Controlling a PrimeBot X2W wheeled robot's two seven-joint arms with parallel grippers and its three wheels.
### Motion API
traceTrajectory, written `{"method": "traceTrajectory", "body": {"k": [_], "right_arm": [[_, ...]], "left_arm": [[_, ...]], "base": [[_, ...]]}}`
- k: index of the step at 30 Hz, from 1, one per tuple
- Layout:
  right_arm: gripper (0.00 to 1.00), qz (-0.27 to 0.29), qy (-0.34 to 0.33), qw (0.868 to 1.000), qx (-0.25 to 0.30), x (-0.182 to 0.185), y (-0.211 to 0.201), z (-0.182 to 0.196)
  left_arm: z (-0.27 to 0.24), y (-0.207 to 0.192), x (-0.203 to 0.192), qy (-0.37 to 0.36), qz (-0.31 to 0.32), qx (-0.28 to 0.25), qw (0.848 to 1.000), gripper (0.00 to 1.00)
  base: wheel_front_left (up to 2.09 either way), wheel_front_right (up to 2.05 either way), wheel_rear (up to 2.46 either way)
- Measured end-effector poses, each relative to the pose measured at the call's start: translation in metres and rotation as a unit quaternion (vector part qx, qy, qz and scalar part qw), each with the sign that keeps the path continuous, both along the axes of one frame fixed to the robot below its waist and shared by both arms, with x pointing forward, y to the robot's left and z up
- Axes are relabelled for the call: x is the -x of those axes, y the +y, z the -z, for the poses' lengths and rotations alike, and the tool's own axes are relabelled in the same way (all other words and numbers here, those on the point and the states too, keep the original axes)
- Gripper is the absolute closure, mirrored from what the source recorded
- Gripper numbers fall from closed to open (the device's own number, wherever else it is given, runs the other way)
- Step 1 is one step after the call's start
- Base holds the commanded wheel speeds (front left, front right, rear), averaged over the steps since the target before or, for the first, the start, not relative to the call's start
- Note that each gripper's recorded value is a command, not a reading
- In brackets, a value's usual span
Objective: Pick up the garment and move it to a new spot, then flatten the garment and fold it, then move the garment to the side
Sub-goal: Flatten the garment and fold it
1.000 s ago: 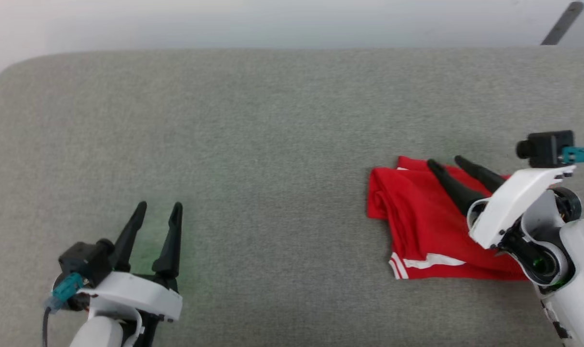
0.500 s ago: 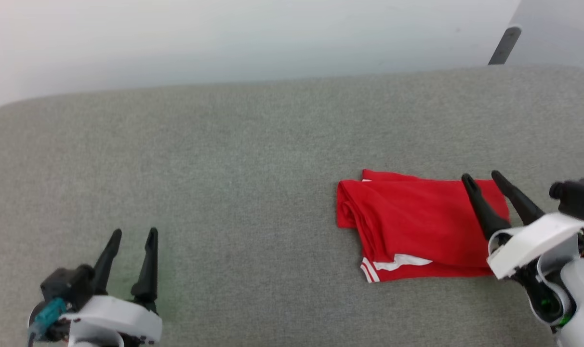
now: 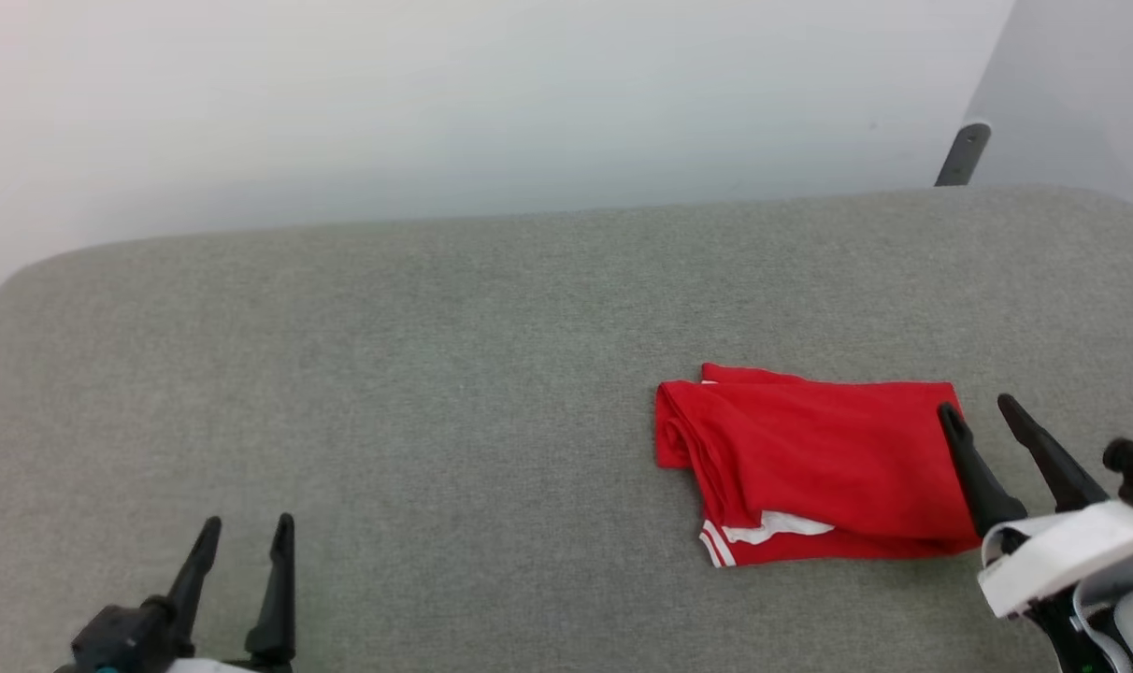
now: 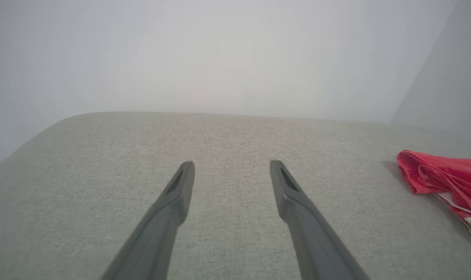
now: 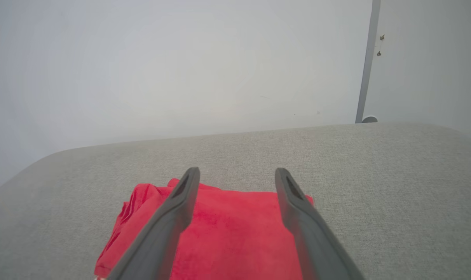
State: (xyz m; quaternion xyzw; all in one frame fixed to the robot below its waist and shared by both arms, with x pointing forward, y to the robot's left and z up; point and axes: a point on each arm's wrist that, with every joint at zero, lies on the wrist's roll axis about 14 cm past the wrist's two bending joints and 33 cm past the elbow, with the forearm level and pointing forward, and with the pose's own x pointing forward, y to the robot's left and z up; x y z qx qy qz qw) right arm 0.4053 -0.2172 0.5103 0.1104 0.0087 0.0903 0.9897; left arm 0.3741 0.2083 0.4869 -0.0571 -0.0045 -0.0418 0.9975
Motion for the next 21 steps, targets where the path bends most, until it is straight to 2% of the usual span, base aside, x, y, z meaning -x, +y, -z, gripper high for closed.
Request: {"method": "traceTrajectory", "body": {"k": [21], "right_arm": [[0.00, 0.052, -0.017, 0.999, -0.006, 0.054, -0.023, -0.004]], "left_arm": [[-0.008, 0.016, 0.045, -0.012, -0.034, -0.008, 0.999, 0.00]], "base": [[0.00, 0.00, 0.00]]}}
